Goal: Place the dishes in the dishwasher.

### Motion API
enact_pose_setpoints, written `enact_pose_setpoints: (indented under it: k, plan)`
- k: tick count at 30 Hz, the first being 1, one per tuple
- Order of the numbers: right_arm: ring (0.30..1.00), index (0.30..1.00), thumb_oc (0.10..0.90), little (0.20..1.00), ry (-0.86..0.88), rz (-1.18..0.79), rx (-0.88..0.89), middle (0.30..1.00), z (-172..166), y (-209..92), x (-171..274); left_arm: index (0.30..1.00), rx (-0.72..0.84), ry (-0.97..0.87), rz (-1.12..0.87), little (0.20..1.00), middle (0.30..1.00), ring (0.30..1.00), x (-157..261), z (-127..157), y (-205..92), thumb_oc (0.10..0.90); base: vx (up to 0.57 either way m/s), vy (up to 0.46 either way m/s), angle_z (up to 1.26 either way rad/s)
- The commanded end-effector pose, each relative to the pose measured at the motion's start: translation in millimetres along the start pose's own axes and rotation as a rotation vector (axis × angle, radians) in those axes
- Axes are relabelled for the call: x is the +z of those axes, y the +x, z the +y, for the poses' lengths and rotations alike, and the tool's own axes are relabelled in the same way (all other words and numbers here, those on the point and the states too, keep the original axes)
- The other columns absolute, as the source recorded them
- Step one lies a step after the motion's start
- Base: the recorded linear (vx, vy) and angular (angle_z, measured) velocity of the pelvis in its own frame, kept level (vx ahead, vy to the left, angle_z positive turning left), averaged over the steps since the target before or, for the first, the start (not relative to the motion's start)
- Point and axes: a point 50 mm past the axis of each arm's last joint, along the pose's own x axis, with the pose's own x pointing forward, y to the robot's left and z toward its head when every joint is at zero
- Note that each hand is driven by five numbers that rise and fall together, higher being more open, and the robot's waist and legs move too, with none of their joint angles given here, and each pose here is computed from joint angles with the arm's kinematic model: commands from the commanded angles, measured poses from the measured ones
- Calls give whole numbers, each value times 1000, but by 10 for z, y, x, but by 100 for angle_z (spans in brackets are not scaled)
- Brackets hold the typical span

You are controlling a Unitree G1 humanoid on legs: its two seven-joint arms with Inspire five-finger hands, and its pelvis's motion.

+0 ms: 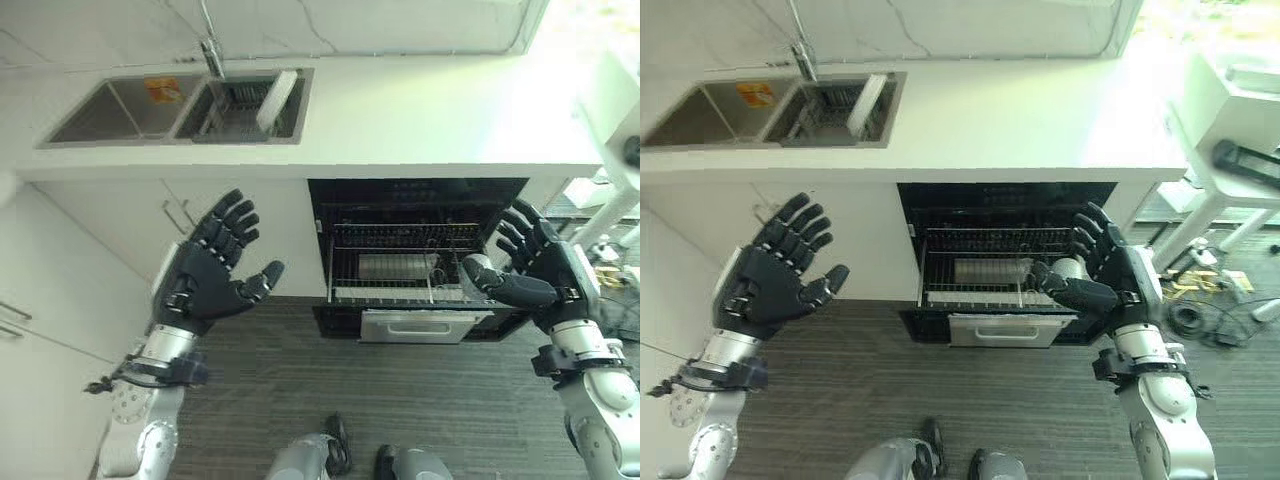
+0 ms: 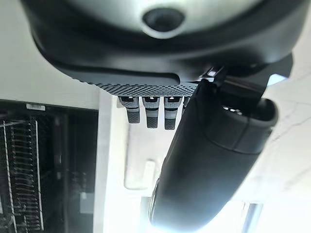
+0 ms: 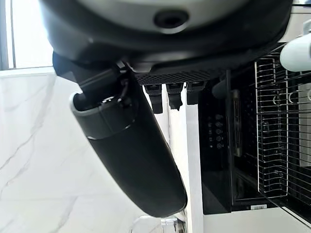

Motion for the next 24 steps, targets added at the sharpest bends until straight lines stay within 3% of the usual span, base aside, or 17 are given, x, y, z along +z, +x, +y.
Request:
enact_pose_setpoints:
  k: [1, 11, 19, 24]
  plan:
    - [900, 900, 800, 900, -40, -333, 38, 900, 16, 178, 669, 900, -80, 28, -271, 900, 900, 900, 500, -104, 165, 800, 49, 394, 31]
    - [900, 900, 800, 900, -104, -331, 53, 900, -8, 241, 779, 900, -42, -35, -284, 900, 900, 900, 432, -75, 161, 800, 76, 362, -17]
    - [900, 900, 800, 900, -46, -373, -35, 900, -134, 86, 711, 900, -131, 25, -268, 900, 900, 900, 544, -46, 314, 800, 102, 472, 2]
    - [900, 900, 800, 900, -17, -352, -28, 900, -41, 76, 602, 900, -163, 80, -234, 900, 900, 900, 598, -49, 327, 800, 100, 355, -3]
